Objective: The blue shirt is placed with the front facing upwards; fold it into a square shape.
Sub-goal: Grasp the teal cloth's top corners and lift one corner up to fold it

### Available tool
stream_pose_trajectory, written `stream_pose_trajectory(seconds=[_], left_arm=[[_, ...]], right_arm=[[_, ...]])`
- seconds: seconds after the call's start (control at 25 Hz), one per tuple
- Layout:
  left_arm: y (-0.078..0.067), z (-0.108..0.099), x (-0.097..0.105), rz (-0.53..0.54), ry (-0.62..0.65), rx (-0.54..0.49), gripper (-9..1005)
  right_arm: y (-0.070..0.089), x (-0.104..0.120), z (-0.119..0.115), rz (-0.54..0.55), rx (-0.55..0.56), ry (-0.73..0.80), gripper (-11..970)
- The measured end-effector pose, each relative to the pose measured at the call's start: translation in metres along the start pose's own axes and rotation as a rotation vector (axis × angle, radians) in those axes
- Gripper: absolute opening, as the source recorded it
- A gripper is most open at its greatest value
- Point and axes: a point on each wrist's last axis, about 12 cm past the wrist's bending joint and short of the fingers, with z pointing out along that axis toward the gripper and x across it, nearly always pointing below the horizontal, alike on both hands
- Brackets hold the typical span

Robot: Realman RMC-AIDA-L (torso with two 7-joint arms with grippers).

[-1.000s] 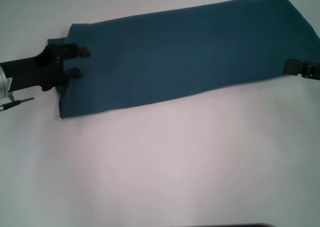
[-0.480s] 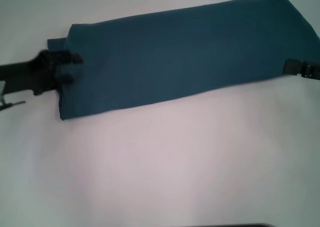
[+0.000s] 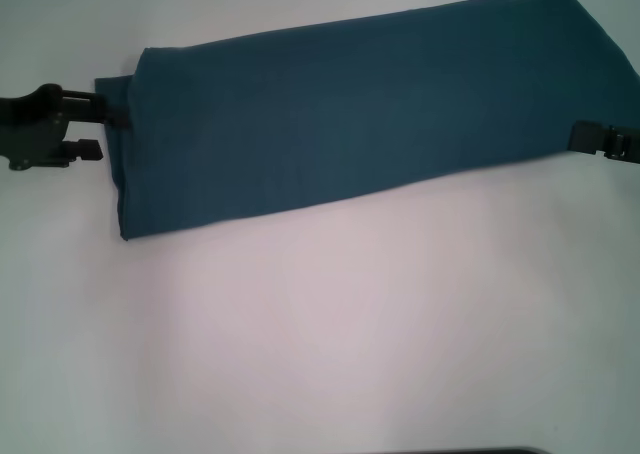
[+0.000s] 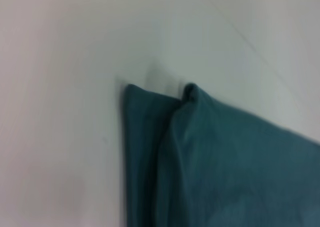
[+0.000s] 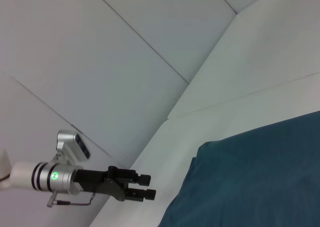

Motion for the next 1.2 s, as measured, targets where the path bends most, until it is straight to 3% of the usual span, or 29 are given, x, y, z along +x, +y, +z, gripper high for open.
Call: stream_pose_trajectory(seconds=[0.24,0.52,1.2], left_arm=[[-0.014,0.018,-0.008,0.059,0.013,-0.093,647],[-0.004,0.026,-0.007,-0.019,-0.051,-0.153,646],[-0.003,0.035,-0.005,-0.004,-0.070,-0.176,647]], right_arm=[[0.000,0.001,0.001,0.003,0.000,-0.001,924],[0.000,0.003,0.000,0.013,0.003,-0.002,924],[-0.001,0.005,-0.001,0.025,0.001,-0.003,925]])
